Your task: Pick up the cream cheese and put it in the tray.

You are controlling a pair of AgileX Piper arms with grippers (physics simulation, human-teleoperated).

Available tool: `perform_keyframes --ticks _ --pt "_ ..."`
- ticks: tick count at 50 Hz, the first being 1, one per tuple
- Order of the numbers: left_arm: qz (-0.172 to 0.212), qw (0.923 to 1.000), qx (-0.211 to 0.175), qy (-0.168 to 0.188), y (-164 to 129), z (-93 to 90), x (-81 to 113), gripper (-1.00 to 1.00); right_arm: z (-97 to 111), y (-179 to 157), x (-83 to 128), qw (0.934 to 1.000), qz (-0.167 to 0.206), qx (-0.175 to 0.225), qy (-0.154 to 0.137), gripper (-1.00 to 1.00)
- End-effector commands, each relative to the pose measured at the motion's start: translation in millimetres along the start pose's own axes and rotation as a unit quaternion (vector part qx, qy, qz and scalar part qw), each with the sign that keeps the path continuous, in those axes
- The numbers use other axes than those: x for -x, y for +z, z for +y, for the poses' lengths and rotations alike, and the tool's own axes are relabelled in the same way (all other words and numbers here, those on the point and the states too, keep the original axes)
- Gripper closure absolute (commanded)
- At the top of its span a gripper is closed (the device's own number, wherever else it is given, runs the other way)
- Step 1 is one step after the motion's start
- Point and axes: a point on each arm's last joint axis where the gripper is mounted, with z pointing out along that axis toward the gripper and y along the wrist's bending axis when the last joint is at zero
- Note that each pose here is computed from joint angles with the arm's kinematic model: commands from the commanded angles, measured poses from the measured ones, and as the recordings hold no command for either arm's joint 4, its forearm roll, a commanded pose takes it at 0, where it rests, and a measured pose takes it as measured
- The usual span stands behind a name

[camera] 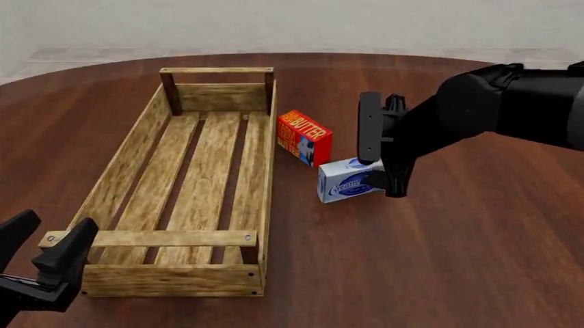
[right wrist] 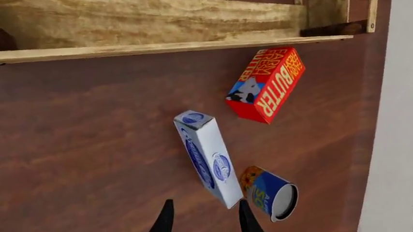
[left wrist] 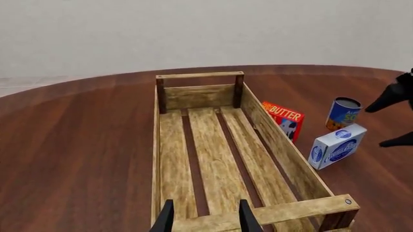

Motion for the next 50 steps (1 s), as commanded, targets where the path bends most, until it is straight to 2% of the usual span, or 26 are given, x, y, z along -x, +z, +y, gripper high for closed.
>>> perform_keyframes --ticks 1,5,9,11,12,19,23,32,39,50 --pt "0.002 1.0000 -0.001 0.001 1 -0.2 0.1 -1.00 2 13 -1 0.9998 0.004 0.008 -0.016 -1.00" --pt "0.003 1.0000 -0.003 0.003 1 -0.4 0.0 -1.00 -3 19 2 0.9999 0.004 0.008 -0.014 -1.00" --pt "0.004 1.0000 -0.002 0.002 1 -0.3 -0.3 -1.00 -6 27 -5 0.9998 0.008 0.004 -0.020 -1.00" --pt "0.004 1.0000 -0.002 0.002 1 -0.3 -0.3 -1.00 -7 25 10 0.9999 -0.001 0.009 -0.006 -1.00" --pt "0.004 1.0000 -0.002 0.002 1 -0.3 -0.3 -1.00 -7 25 10 0.9999 -0.001 0.009 -0.006 -1.00" --pt "0.005 1.0000 -0.005 0.001 1 -0.7 -0.7 -1.00 -7 34 -10 0.9994 0.014 0.007 -0.031 -1.00" --pt "0.006 1.0000 -0.006 0.001 1 -0.9 -0.8 -1.00 -12 38 -18 0.9992 0.019 -0.001 -0.035 -1.00" --pt "0.008 0.9999 -0.011 0.004 2 -1.7 -1.1 -1.00 -12 44 -11 0.9993 0.017 0.009 -0.033 -1.00" --pt "0.008 0.9999 -0.009 0.003 2 -1.4 -1.1 -1.00 -20 51 -7 0.9994 0.015 0.005 -0.031 -1.00" --pt "0.010 0.9999 -0.010 0.002 4 -1.5 -1.0 -1.00 -19 63 -10 0.9988 0.015 0.001 -0.047 -1.00"
